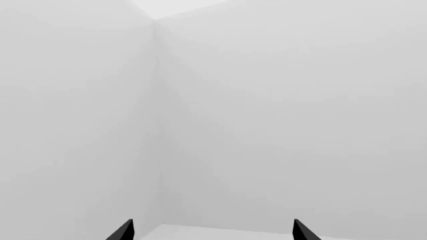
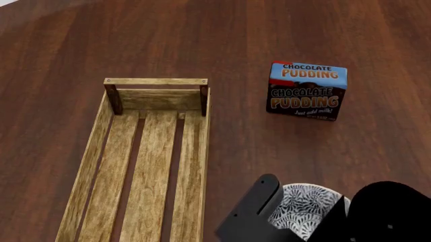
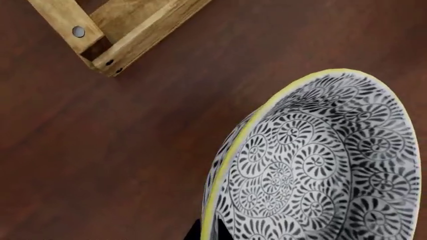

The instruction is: Stack the left bowl on the right bowl and place them in the tray.

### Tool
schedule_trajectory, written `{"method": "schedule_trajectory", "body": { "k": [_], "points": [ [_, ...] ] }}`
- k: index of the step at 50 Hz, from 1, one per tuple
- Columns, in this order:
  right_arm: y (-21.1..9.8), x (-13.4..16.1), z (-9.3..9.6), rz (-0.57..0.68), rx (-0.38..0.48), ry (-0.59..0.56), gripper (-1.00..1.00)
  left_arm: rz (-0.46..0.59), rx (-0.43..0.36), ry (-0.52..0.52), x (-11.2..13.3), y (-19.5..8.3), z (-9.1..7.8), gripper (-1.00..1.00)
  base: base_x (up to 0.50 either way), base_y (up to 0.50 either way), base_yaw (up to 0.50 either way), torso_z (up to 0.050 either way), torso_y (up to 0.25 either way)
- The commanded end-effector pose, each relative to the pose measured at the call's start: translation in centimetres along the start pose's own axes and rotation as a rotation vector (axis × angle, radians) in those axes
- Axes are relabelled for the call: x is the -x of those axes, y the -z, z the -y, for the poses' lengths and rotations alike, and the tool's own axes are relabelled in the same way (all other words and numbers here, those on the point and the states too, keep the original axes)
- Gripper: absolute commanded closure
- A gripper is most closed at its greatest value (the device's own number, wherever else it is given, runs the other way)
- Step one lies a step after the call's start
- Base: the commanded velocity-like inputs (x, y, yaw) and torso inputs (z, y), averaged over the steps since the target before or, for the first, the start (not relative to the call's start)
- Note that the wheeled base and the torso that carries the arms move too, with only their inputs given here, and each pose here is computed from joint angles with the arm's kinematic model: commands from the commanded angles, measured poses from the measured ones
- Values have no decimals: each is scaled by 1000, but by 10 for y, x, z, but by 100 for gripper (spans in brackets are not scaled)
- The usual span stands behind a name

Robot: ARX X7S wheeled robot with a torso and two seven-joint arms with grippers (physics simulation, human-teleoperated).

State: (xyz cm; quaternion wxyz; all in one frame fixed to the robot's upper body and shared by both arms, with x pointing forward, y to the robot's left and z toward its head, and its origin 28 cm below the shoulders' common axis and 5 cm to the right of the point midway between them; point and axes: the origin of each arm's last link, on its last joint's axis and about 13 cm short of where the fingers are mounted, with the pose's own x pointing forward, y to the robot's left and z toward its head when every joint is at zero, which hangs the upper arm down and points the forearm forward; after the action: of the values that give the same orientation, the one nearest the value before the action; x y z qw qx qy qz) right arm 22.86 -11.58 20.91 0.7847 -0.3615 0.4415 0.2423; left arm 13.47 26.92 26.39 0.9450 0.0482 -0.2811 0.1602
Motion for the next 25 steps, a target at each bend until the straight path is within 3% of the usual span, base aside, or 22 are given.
{"method": "schedule_trajectory", "body": {
  "k": [1,11,25],
  "points": [
    [-6,27,6,32,31,88,100,-1,5,0,0,2,-1,-100,0,0,0,0,0],
    [-18,62,16,55,84,201,100,1,6,-2,0,3,-1,-100,0,0,0,0,0],
    [-8,94,24,44,35,340,100,6,5,-4,2,-2,1,-100,0,0,0,0,0]
  ]
}}
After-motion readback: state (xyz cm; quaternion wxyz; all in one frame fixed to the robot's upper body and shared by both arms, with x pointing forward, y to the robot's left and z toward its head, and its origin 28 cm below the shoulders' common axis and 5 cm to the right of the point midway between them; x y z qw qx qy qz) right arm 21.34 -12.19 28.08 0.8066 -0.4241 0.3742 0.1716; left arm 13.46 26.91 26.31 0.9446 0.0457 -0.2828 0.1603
